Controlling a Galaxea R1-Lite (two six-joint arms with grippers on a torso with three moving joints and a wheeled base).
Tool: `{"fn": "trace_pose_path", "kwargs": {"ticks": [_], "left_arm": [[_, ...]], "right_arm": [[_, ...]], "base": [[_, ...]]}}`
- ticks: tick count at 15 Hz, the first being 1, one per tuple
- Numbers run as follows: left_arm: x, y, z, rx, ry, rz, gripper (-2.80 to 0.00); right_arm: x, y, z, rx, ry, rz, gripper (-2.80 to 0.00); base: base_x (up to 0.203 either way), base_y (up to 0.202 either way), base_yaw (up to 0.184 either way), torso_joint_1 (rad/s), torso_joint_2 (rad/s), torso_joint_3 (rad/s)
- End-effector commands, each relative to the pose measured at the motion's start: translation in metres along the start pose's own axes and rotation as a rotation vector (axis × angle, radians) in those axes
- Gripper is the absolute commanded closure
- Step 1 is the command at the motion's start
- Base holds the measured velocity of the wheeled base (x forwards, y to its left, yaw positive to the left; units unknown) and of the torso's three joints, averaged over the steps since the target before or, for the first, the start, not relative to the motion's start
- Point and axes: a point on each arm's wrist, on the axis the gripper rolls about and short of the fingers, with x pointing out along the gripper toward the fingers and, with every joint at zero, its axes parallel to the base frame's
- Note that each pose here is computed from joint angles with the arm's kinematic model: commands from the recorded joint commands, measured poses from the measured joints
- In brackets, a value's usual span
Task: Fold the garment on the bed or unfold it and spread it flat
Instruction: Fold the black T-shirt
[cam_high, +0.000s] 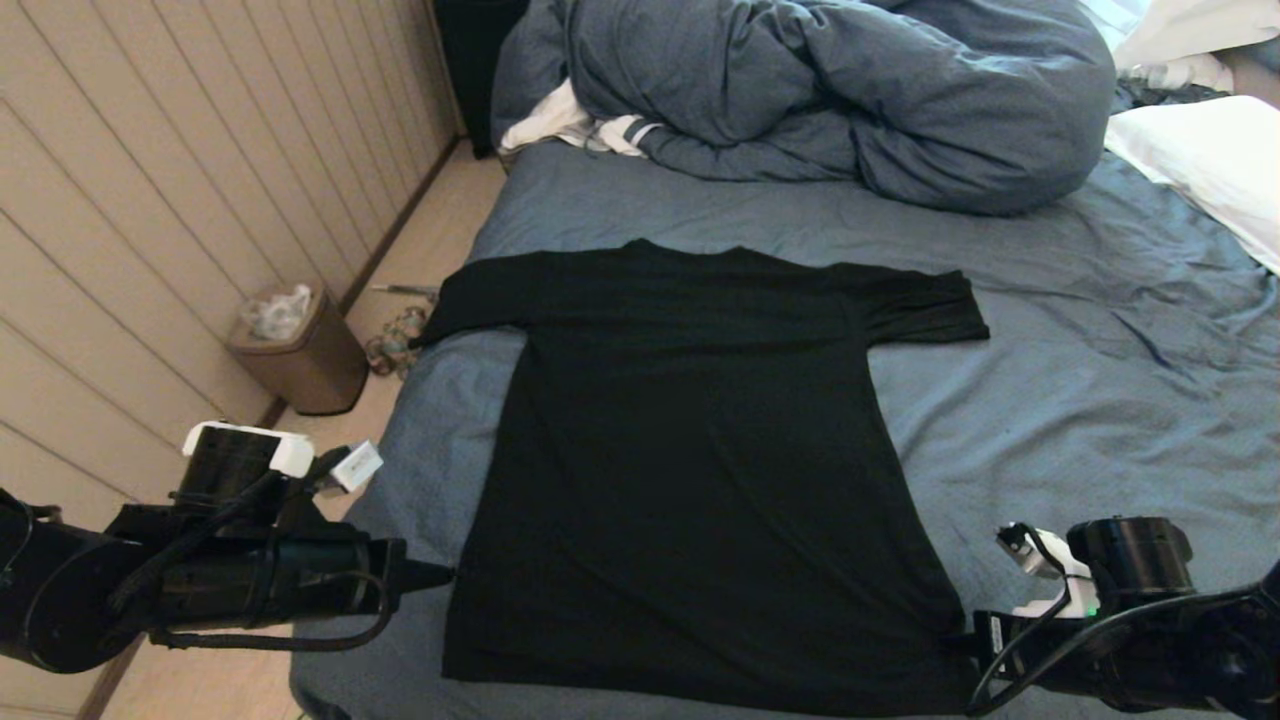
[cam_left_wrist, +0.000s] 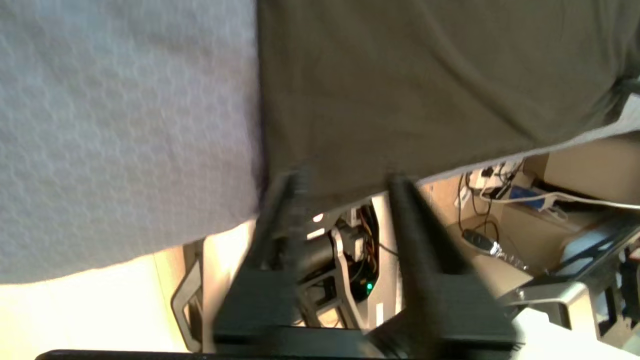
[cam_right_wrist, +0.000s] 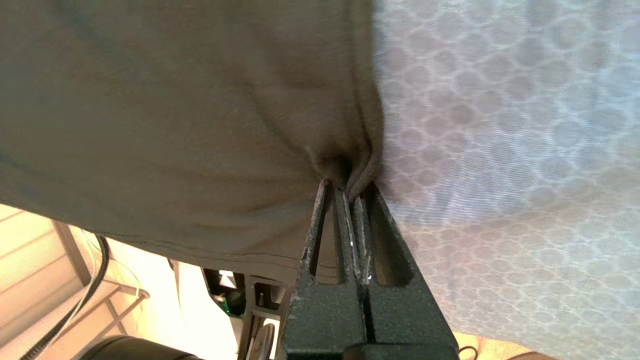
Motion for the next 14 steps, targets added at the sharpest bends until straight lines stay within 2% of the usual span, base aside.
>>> {"fn": "trace_pose_path", "kwargs": {"ticks": [1,5,9,14], "left_arm": [[0.001,0.0,-0.005,-0.002,0.013,-0.008,-2.8],[0.007,0.003,-0.011,-0.009,0.039,-0.015,-2.8],[0.01,-0.008,-0.014,0.021,0.056,-0.043,-2.8],[0.024,-0.002,-0.018,0.031,0.058,-0.063,-2.8]], "right_arm": [[0.0,-0.002,0.0,0.006,-0.003,-0.003,0.0],[0.001,-0.003,0.001,0.012,-0.002,-0.002,0.0],[-0.001,-0.008,0.009,0.02,-0.039,-0.011,0.0],[-0.005,-0.006,0.011,0.005,-0.059,-0.011,0.0]], "base": [[0.0,0.0,0.0,0.0,0.0,0.0],[0.0,0.0,0.0,0.0,0.0,0.0],[0.0,0.0,0.0,0.0,0.0,0.0],[0.0,0.0,0.0,0.0,0.0,0.0]]}}
